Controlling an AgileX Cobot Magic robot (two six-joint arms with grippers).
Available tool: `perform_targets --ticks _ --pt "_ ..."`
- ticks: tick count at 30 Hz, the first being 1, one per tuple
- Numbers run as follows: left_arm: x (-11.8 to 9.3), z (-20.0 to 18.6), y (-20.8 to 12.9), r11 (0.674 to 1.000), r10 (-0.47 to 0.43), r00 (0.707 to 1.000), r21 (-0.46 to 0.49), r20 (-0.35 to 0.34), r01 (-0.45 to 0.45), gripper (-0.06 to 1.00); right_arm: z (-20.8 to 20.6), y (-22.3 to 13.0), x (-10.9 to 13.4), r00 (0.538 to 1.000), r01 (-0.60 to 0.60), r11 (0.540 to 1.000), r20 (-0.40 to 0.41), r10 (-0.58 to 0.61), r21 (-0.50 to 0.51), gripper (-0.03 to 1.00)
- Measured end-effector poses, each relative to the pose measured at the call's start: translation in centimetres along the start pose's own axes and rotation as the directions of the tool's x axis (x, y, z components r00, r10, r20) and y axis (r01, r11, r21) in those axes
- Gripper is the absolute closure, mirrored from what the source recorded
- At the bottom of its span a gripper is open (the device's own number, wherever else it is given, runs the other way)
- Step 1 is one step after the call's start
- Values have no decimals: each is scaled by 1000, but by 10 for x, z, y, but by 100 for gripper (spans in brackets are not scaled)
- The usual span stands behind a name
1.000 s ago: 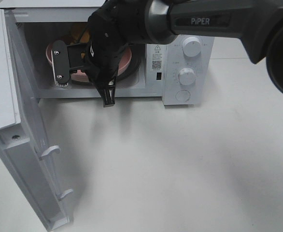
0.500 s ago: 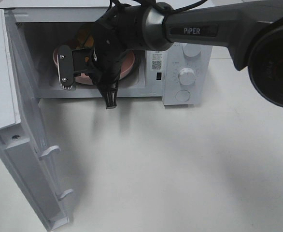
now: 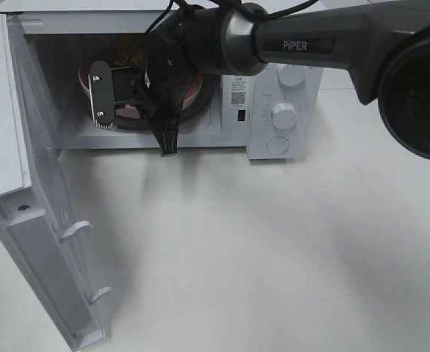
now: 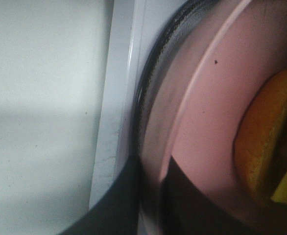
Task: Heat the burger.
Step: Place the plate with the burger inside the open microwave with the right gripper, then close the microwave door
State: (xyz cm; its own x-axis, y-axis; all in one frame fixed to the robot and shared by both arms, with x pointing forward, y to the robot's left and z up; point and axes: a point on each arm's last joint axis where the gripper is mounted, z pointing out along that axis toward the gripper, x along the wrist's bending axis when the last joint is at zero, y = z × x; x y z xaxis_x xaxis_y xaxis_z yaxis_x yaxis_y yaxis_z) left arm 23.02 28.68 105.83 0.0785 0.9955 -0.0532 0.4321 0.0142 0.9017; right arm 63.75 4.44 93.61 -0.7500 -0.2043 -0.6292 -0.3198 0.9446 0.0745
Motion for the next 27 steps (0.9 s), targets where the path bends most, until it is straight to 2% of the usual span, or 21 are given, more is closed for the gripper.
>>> perform_targets --ticks 5,10,14,15,17,23,25,27 --pt "0 0 0 1000 0 1000 0 0 0 -4 0 -1 -1 1000 -2 1000 6 2 -2 86" --pt "0 0 0 1000 0 1000 0 0 0 -4 0 -1 -2 1000 -1 1000 18 1 -5 78" --pt "0 0 0 1000 0 1000 0 0 0 -4 -1 0 -5 999 -19 1000 29 19 -11 67" --pt "0 0 0 1000 0 1000 0 0 0 -4 -1 0 -5 999 -19 1000 29 19 -11 67" --pt "0 0 0 1000 0 1000 0 0 0 -4 -2 -1 -5 1000 -21 1000 22 22 -4 58" --pt "0 0 0 1000 0 1000 0 -1 0 -4 -2 -3 -2 1000 -22 999 -8 22 24 50" --pt "0 0 0 1000 0 1000 0 -1 0 -4 -7 -4 -5 999 -39 999 -1 39 22 43" --pt "0 0 0 1000 0 1000 0 -1 0 -4 -9 -4 -5 999 -47 999 -4 47 25 41"
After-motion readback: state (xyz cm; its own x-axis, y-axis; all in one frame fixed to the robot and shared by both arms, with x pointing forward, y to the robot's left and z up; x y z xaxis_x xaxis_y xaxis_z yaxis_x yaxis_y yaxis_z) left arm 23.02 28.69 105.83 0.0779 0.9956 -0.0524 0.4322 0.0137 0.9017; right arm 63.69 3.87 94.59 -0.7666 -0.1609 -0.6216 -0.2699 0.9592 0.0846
